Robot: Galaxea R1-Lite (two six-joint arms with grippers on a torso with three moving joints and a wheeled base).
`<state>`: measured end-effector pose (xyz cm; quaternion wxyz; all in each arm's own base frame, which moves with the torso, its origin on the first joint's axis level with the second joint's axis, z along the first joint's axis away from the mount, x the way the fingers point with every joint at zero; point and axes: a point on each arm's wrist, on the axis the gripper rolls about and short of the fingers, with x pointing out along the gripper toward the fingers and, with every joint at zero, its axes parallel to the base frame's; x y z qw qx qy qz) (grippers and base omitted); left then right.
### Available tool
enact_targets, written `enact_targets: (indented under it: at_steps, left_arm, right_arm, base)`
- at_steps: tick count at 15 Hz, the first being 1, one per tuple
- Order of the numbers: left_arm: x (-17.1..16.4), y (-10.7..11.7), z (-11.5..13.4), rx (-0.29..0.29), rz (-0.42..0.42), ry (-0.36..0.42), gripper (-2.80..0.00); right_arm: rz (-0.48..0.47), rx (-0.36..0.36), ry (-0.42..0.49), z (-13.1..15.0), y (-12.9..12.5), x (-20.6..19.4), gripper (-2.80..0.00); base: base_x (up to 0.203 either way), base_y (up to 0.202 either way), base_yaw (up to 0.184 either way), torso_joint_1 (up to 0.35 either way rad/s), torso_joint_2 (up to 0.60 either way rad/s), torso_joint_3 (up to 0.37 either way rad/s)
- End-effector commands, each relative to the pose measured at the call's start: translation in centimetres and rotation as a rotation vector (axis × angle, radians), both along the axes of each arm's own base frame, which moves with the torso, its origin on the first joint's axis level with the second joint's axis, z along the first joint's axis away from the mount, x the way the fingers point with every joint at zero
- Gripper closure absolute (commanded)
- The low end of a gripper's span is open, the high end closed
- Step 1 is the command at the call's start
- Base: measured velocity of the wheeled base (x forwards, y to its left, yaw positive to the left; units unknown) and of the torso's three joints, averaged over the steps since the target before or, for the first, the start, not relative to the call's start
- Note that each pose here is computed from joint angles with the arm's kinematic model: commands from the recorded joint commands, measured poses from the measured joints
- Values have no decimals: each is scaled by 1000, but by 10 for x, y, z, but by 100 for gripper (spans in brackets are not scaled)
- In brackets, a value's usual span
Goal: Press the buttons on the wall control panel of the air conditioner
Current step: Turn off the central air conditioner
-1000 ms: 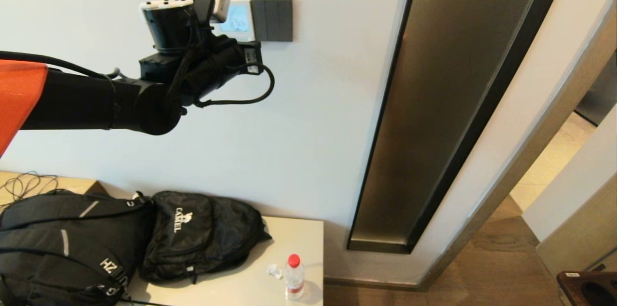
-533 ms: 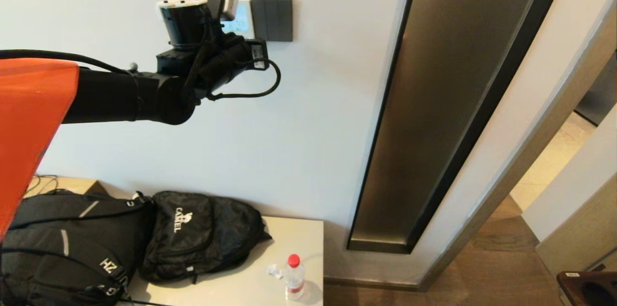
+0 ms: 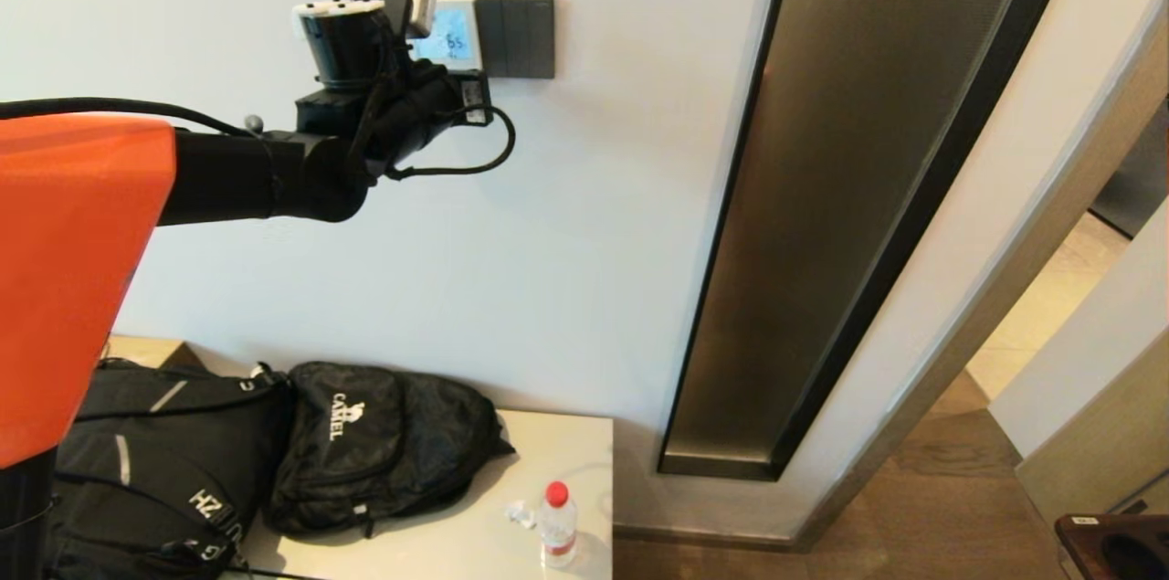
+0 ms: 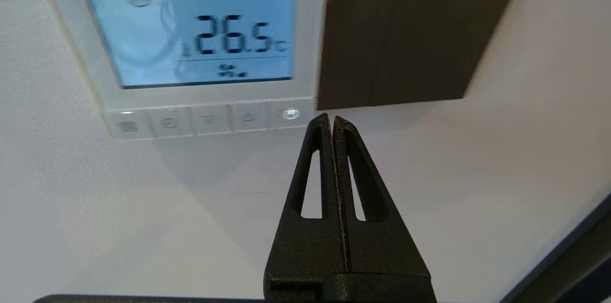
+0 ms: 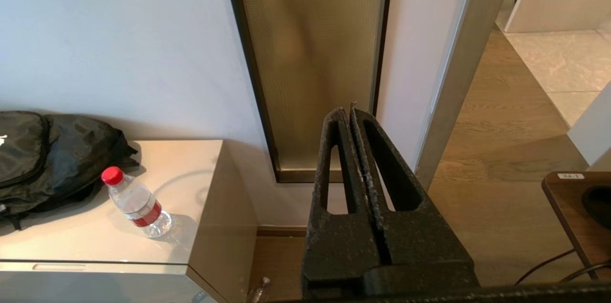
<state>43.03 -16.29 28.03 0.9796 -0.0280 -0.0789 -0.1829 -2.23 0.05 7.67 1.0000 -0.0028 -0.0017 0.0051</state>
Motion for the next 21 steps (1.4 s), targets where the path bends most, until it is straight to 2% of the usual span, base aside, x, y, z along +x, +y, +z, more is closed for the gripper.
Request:
enact_targets:
  at_steps: [1,9,12,21]
  left_arm:
    - [4,0,-3,2,3,5,0]
    - [14,0,-6,3,11,14,0]
    - [16,7,-5,3,23,12,0]
    - [7,10,5,-8,27,-7,0]
  right_arm:
    - [1,-1,0,0,0,0,0]
    - [1,-1,0,0,0,0,0]
    - [1,-1,0,0,0,0,0]
    - [1,-1,0,0,0,0,0]
  base:
    - [0,0,0,0,0,0]
    - [0,0,0,0,0,0]
    - [0,0,0,0,0,0]
    - [0,0,0,0,0,0]
